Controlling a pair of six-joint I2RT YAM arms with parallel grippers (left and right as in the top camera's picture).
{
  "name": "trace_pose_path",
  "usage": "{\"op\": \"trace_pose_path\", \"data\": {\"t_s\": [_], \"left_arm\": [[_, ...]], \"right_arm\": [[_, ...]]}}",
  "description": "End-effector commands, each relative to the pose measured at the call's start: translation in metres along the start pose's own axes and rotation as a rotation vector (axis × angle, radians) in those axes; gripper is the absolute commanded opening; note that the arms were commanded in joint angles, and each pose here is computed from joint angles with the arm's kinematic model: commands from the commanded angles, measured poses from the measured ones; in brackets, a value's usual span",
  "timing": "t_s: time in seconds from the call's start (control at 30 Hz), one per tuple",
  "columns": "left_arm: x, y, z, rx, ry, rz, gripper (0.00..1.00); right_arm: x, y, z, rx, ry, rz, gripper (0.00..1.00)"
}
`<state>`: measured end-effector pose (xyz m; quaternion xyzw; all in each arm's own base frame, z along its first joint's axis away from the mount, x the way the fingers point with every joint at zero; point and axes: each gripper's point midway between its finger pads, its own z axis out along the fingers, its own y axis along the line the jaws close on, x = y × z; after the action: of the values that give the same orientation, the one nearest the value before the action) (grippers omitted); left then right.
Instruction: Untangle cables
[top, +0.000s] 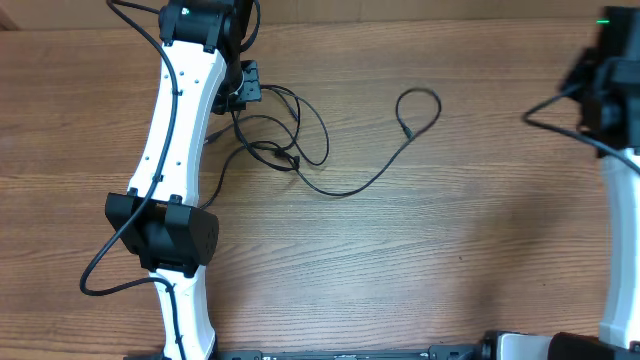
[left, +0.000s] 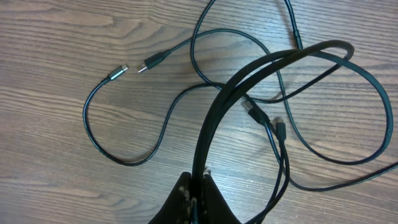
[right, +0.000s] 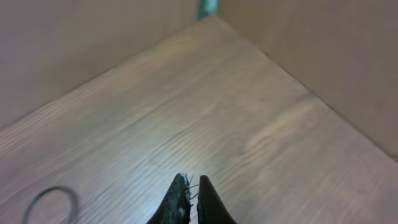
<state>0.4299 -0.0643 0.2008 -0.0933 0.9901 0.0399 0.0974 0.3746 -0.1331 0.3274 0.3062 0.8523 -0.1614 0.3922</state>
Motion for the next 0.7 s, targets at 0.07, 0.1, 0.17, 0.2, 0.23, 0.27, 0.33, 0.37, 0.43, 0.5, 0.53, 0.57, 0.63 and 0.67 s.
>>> {"op": "trace_pose_path", "data": {"t_s": [0.07,0.1,0.17,0.2,0.23,0.27,0.33,0.37,0.43,0.5,0.53,0.57,0.63,0.67], "left_arm": [[-0.004,0.009,-0.022,-0.006,-0.064,-0.061,0.04],[-0.004,0.008,-0.022,0.000,-0.062,-0.062,0.04],[-0.004,0.007,-0.022,0.008,-0.061,-0.062,0.04],[-0.004,0.005,-0.022,0.015,-0.062,-0.062,0.04],[-0.005,0.004,-0.022,0.021,-0.063,-0.062,0.05],[-0.006,0.004,-0.022,0.023,-0.068,-0.063,0.04],[-0.008,0.003,-0.022,0.026,-0.076,-0.064,0.04],[-0.009,0.003,-0.022,0.028,-0.079,-0.065,0.04],[-0.011,0.002,-0.023,0.031,-0.086,-0.066,0.04],[-0.013,0.001,-0.023,0.035,-0.095,-0.067,0.04],[-0.014,0.001,-0.023,0.037,-0.101,-0.066,0.04],[-0.015,0.000,-0.023,0.038,-0.106,-0.062,0.04],[-0.018,-0.001,-0.023,0.041,-0.115,-0.038,0.04],[-0.019,-0.001,-0.024,0.042,-0.120,-0.011,0.04]], "right_arm": [[0.029,0.066,-0.016,-0.474,0.168,-0.099,0.08],[0.037,0.082,-0.026,-0.586,0.201,-0.131,0.13],[0.054,0.111,-0.050,-0.789,0.258,-0.213,0.22],[0.065,0.124,-0.063,-0.884,0.282,-0.267,0.27],[0.074,0.133,-0.073,-0.947,0.299,-0.310,0.30],[0.087,0.143,-0.083,-1.010,0.316,-0.377,0.34],[0.107,0.153,-0.092,-1.047,0.337,-0.478,0.40],[0.117,0.159,-0.096,-1.063,0.347,-0.531,0.41],[0.137,0.170,-0.101,-1.096,0.375,-0.626,0.44],[0.156,0.182,-0.107,-1.132,0.399,-0.699,0.47],[0.168,0.189,-0.110,-1.152,0.412,-0.739,0.48],[0.178,0.194,-0.110,-1.162,0.426,-0.770,0.49],[0.198,0.204,-0.108,-1.154,0.455,-0.832,0.49],[0.207,0.208,-0.105,-1.144,0.470,-0.858,0.49]]}}
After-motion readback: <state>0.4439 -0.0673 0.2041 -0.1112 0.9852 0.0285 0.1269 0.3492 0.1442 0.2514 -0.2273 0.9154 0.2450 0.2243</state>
